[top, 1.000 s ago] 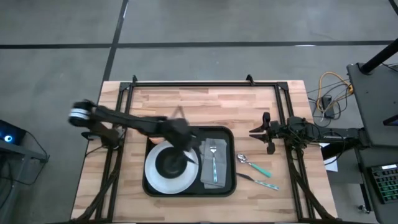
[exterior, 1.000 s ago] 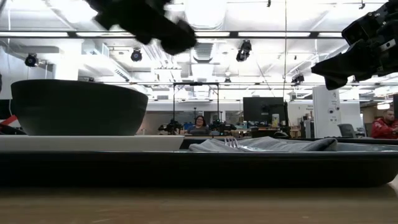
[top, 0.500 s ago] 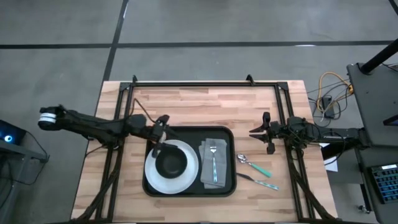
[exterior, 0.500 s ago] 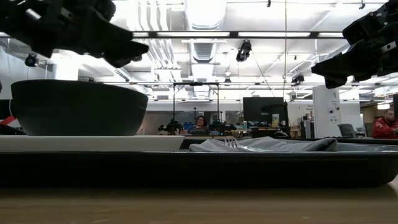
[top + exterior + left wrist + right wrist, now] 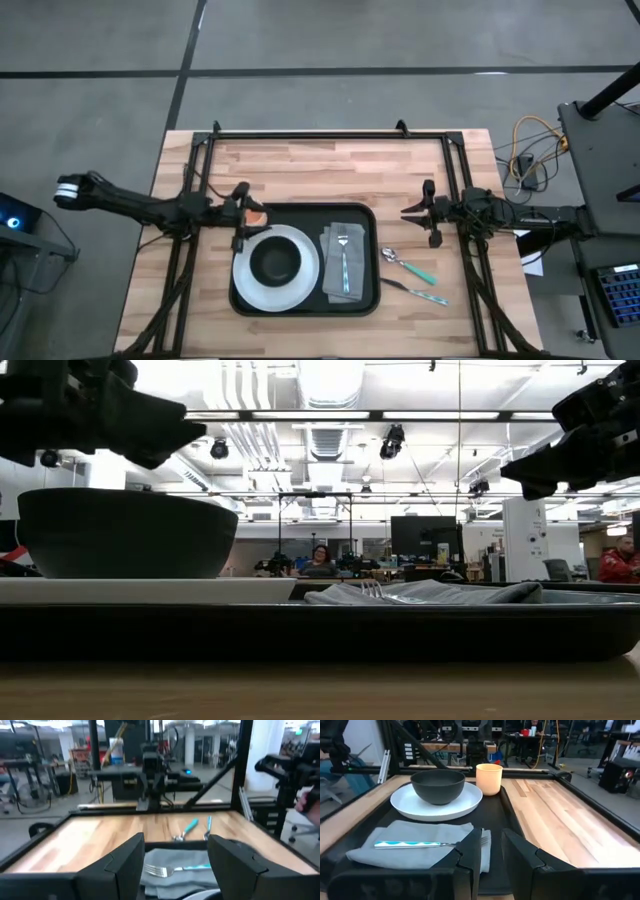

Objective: Set up tray
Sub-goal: Put the knife on the table

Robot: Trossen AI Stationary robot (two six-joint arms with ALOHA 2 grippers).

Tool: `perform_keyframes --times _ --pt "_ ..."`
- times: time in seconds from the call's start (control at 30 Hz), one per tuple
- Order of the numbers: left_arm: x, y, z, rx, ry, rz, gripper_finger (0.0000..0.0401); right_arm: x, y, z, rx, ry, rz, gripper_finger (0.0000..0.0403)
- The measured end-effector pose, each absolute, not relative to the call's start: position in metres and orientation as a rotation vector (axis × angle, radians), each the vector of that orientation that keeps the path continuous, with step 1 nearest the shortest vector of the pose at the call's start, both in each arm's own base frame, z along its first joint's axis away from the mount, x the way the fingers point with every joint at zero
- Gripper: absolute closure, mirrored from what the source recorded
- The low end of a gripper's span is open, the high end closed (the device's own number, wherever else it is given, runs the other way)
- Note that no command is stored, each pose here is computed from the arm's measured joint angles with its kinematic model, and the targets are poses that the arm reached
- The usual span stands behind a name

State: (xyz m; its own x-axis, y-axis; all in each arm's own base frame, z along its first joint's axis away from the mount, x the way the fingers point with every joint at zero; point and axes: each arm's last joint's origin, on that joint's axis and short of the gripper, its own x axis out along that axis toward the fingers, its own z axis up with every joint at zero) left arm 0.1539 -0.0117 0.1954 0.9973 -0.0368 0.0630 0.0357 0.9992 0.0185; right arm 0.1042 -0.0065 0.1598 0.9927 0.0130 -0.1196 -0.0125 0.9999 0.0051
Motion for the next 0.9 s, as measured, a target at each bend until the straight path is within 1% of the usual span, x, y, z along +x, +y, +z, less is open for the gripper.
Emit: perform_keyframes --times 0.2,0.4,0.57,0.73,0.9 --pt "0.14 -0.01 0.196 0.003 -0.126 -0.036 0.0203 0.104 -0.006 0.16 -0.103 0.119 0.019 0.0335" --pt "0.131 -0.01 0.2 -0.003 -0.125 -0.036 0.0203 0.104 -0.006 0.16 -0.187 0.118 0.024 0.0335" --pt "0.122 -0.009 0.202 -0.007 -0.178 -0.036 0.0203 0.104 -0.007 0.16 -0.254 0.118 0.027 0.0335" --pt "0.114 -0.008 0.19 -0.007 -0.217 -0.035 0.0203 0.104 -0.006 0.16 -0.281 0.113 0.029 0.0335" --pt "0.109 -0.008 0.193 0.01 -0.256 -0.032 0.0203 0.104 -0.007 0.162 -0.283 0.093 0.026 0.0335"
